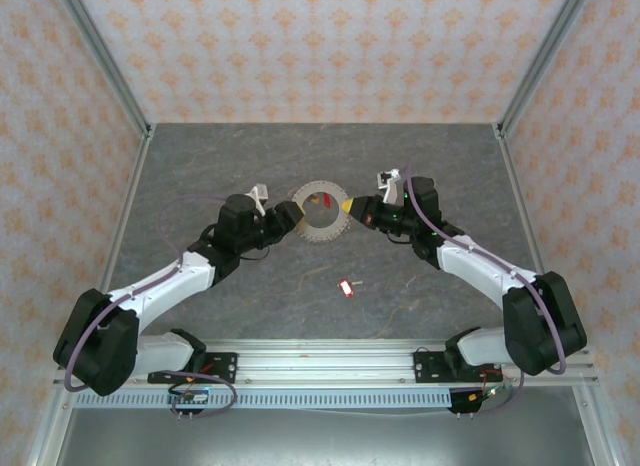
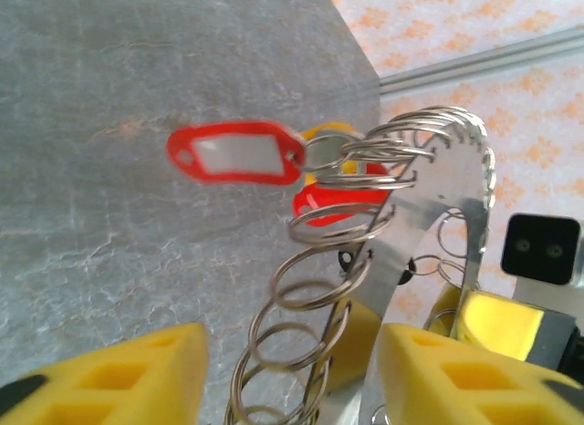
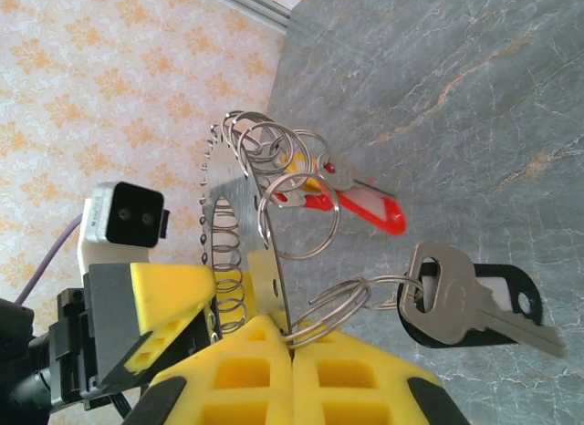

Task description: Put the keys on the keyring

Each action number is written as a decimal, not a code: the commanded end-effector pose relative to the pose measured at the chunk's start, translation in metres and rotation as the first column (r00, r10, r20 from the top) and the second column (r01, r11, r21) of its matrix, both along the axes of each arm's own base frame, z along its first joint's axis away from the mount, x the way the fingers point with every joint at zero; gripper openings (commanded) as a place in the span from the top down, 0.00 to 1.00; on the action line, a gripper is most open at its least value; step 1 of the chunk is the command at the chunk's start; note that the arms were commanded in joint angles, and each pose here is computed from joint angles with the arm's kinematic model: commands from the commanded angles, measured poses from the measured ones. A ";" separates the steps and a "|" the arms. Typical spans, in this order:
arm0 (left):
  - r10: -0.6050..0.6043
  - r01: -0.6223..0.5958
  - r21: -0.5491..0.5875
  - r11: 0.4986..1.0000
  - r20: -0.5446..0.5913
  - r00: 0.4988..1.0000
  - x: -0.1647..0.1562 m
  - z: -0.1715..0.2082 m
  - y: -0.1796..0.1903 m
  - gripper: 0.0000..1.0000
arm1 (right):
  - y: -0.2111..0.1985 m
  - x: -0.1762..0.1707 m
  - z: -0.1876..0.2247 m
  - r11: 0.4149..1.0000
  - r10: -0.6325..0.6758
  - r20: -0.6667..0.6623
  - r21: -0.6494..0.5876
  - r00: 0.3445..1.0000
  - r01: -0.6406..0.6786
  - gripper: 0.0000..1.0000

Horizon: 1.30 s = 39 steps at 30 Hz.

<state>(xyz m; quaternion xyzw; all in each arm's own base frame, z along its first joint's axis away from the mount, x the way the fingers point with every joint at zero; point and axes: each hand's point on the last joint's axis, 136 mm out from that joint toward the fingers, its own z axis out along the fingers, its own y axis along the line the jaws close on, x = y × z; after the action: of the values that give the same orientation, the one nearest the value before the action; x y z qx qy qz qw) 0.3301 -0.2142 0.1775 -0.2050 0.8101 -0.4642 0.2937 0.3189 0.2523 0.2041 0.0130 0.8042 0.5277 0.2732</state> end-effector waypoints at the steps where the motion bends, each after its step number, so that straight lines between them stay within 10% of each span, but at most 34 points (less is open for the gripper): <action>1: -0.012 0.018 -0.069 0.997 0.086 0.996 0.009 0.032 -0.007 0.58 | 0.003 -0.005 0.031 0.998 0.024 0.088 0.060 0.996 -0.030 1.00; 14: -0.045 0.065 -0.102 0.993 0.183 0.982 0.008 0.064 -0.014 0.87 | 0.004 -0.002 0.038 0.996 0.018 0.121 0.081 0.993 -0.028 0.96; 25: -0.080 0.092 -0.037 0.995 0.248 0.965 0.001 0.078 -0.011 0.72 | 0.004 -0.005 0.057 0.993 0.021 0.167 0.113 0.986 -0.040 0.94; 30: -0.081 0.099 -0.048 0.994 0.284 0.955 0.001 0.087 -0.012 0.91 | 0.003 -0.006 0.064 0.992 0.019 0.187 0.118 0.982 -0.042 0.93; 39: -0.073 0.102 -0.051 0.993 0.397 0.915 -0.006 0.115 -0.007 1.00 | -0.019 -0.009 0.065 0.996 -0.082 0.307 0.049 0.948 0.070 0.71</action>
<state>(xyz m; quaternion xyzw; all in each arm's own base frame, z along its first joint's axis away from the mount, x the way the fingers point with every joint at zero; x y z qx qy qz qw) 0.3261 -0.2221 0.2483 -0.1181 0.7668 -0.5146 0.3652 0.3133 0.2426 0.2464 -0.0075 0.7644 0.5435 0.3469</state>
